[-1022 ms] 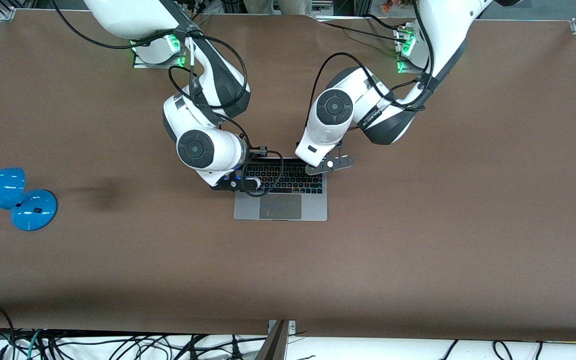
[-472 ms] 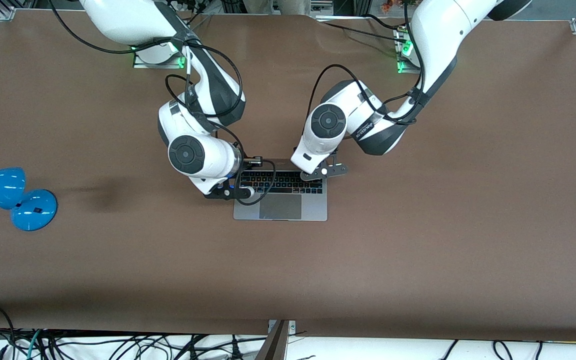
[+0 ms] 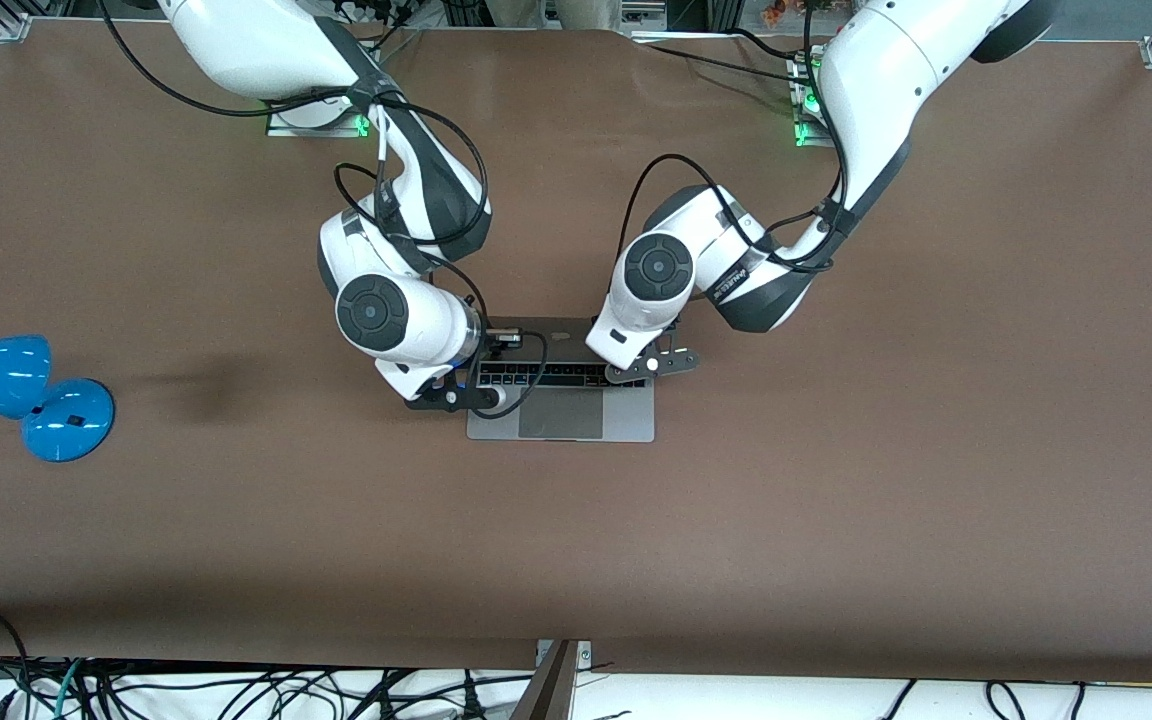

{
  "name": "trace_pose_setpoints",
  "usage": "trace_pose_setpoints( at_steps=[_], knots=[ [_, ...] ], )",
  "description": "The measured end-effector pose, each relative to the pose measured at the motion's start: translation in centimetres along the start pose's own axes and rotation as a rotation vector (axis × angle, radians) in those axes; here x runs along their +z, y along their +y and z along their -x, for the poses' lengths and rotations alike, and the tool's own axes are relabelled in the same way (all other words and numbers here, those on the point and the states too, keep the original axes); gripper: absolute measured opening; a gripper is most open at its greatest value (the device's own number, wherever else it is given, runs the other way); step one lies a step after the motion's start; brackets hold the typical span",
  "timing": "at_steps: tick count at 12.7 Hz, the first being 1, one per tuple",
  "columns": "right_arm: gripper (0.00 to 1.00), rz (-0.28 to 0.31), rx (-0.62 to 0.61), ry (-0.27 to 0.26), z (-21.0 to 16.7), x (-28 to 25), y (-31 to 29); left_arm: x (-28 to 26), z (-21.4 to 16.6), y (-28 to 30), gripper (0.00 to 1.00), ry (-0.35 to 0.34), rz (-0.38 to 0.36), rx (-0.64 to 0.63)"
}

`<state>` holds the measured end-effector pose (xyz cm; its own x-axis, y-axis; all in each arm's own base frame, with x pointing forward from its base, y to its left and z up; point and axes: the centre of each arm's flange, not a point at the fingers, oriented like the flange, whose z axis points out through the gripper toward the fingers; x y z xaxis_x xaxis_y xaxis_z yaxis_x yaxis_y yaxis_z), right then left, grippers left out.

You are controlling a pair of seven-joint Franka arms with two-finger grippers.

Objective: Close laptop with both arms from behind
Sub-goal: 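Push the screen forward with both grippers, folding it down, then press the closed lid flat with both grippers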

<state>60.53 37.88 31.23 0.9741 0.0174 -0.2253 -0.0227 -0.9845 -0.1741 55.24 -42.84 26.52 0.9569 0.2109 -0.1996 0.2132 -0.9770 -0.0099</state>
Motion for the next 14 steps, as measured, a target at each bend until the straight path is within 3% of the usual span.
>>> trace_pose_setpoints(
  at_steps=[9, 14],
  knots=[
    [0.01, 0.014, -0.033, 0.050, -2.1, 3.7, 1.0, 1.2, -5.2, -0.2, 0.01, 0.044, 0.048, -0.041],
    [0.01, 0.000, -0.109, 0.119, -3.6, 5.6, 1.2, 3.5, -6.0, 0.4, 0.01, 0.069, 0.042, -0.037]
  ],
)
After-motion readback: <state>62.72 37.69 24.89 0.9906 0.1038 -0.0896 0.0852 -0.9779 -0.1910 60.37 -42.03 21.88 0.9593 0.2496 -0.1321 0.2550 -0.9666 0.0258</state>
